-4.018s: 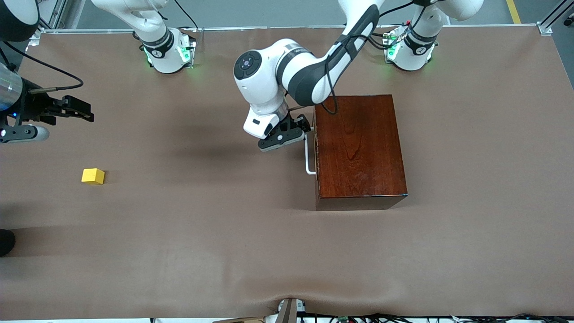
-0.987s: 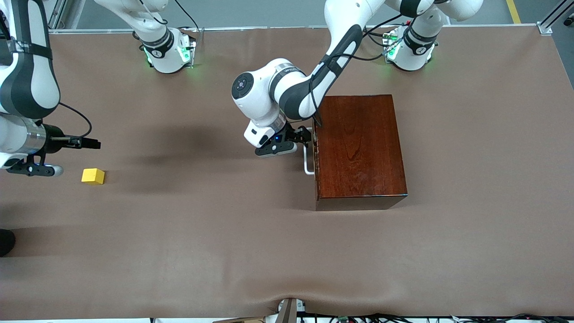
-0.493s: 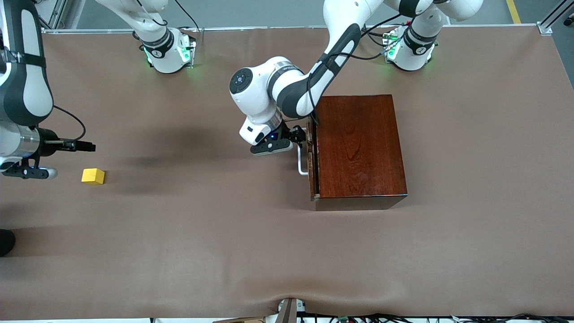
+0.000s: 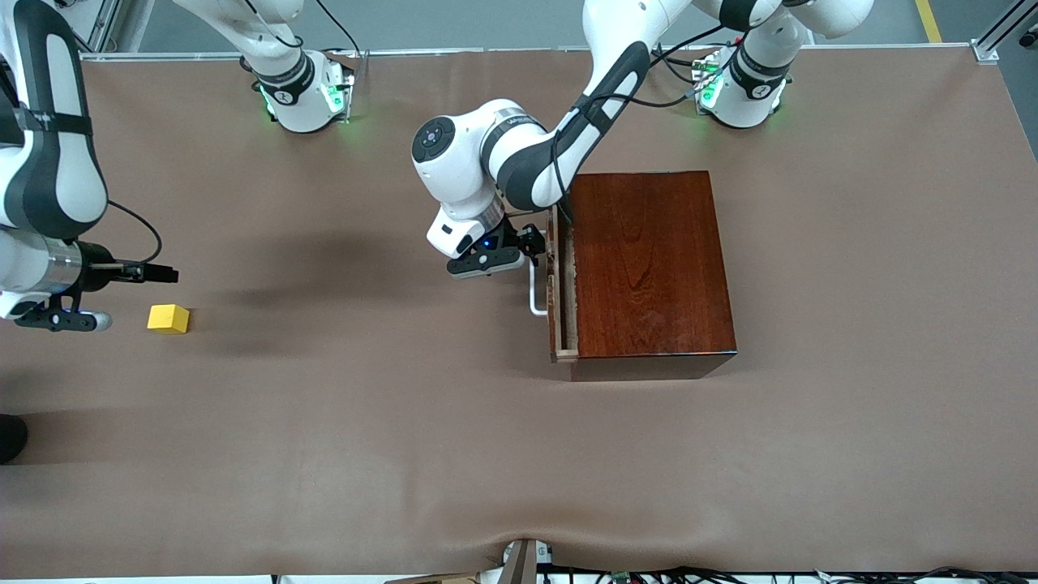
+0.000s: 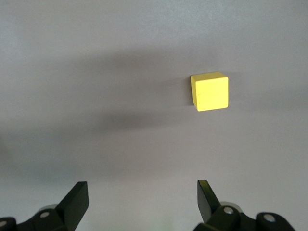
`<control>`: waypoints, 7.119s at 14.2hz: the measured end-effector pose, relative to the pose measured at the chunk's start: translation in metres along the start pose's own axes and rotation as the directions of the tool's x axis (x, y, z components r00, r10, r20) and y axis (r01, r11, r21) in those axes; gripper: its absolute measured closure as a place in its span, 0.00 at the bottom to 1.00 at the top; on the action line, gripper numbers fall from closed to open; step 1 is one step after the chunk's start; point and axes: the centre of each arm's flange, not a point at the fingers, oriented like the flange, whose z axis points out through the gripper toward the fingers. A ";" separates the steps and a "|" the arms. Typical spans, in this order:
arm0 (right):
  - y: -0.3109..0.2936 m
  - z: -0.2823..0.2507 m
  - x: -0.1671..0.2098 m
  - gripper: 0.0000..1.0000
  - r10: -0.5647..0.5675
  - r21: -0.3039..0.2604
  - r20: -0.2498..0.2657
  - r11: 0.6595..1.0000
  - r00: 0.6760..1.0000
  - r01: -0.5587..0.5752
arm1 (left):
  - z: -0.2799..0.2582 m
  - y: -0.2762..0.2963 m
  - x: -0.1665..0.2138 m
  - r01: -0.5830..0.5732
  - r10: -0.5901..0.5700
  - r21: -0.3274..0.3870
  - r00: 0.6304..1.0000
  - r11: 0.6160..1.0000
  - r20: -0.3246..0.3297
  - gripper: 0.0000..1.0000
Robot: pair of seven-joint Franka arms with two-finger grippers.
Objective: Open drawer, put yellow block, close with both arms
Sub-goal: 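Pull the drawer open with the left gripper while the right gripper descends, then grasp the yellow cube with the right gripper while the left gripper withdraws, then carry the yellow cube with the right gripper over the open drawer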
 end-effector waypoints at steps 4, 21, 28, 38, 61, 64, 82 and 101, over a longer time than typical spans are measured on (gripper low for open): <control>0.026 0.021 -0.001 0.00 -0.021 0.006 -0.032 1.000 0.999 0.021 | -0.005 0.006 -0.002 0.024 -0.025 -0.042 1.000 0.999 -0.014 0.00; 0.092 0.098 0.029 0.00 -0.150 -0.042 -0.117 0.988 0.982 0.146 | -0.012 0.019 0.000 0.102 -0.107 -0.163 0.994 0.981 -0.023 0.00; 0.100 0.120 0.037 0.00 -0.163 -0.053 -0.145 0.986 0.976 0.157 | -0.019 0.027 -0.001 0.126 -0.133 -0.237 0.991 0.963 -0.014 0.00; 0.096 0.148 0.047 0.11 -0.169 -0.050 -0.148 0.985 0.974 0.164 | -0.059 0.016 0.022 0.173 -0.183 -0.277 0.983 0.945 -0.013 0.00; 0.008 0.094 0.034 0.45 -0.064 -0.007 0.020 0.998 0.998 0.064 | -0.169 -0.450 0.232 0.027 -0.014 -0.141 0.996 0.990 0.087 0.00; -0.035 0.071 0.025 0.45 -0.003 0.023 0.043 1.000 0.999 0.002 | -0.162 -0.496 0.228 0.000 0.016 -0.143 0.994 0.990 0.110 0.00; -0.245 -0.008 -0.023 0.45 0.378 0.008 -0.039 0.926 0.925 -0.378 | -0.172 -0.610 0.192 -0.019 0.052 -0.161 0.978 0.987 0.201 0.00; -0.442 -0.064 -0.083 0.45 0.740 0.178 0.036 0.657 0.672 -0.733 | -0.187 -0.600 0.177 -0.055 0.096 -0.173 0.967 0.983 0.236 0.00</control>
